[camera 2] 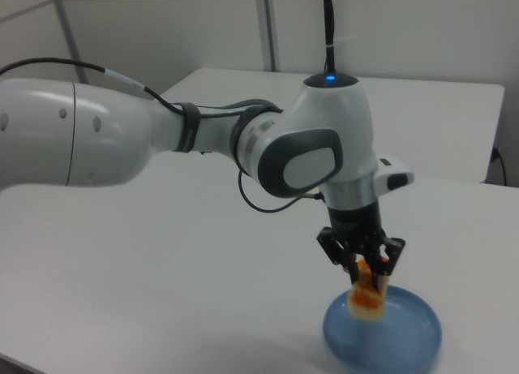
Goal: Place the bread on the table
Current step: 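Close the gripper on the bread roll and lift it off the plate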
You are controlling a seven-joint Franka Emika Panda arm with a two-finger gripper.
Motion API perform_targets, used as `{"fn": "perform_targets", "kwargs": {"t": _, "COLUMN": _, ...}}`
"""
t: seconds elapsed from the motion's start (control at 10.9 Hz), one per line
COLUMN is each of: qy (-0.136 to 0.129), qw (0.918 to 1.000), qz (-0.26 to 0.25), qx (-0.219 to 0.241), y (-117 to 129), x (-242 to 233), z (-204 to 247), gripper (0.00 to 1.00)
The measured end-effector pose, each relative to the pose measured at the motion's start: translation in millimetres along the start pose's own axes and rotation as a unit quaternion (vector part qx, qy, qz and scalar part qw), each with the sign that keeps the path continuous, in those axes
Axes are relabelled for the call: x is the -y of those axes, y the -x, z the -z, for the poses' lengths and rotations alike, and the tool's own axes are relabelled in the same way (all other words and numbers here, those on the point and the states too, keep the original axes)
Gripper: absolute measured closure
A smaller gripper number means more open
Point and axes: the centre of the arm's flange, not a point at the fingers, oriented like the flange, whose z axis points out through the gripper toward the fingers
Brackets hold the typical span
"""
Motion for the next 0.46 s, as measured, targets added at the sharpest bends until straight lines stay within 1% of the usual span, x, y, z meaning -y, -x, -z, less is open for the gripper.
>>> {"fn": "perform_targets", "kwargs": {"t": 0.09, "qy": 0.006, "qw": 0.9999, "qz": -0.011, "qx": -0.008, "y": 5.7, "x": -13.0, "z": -3.0, "gripper": 0.63}}
{"fn": "perform_targets", "kwargs": {"t": 0.18, "qy": 0.003, "qw": 0.9995, "qz": -0.023, "qx": -0.021, "y": 4.5, "x": -17.2, "z": -6.9, "gripper": 0.63}}
{"fn": "perform_targets", "kwargs": {"t": 0.37, "qy": -0.011, "qw": 0.9963, "qz": -0.066, "qx": -0.053, "y": -14.5, "x": -3.6, "z": -9.5, "gripper": 0.64}}
{"fn": "perform_targets", "kwargs": {"t": 0.46, "qy": -0.018, "qw": 0.9944, "qz": -0.087, "qx": -0.057, "y": -27.9, "x": 13.1, "z": -10.0, "gripper": 0.64}}
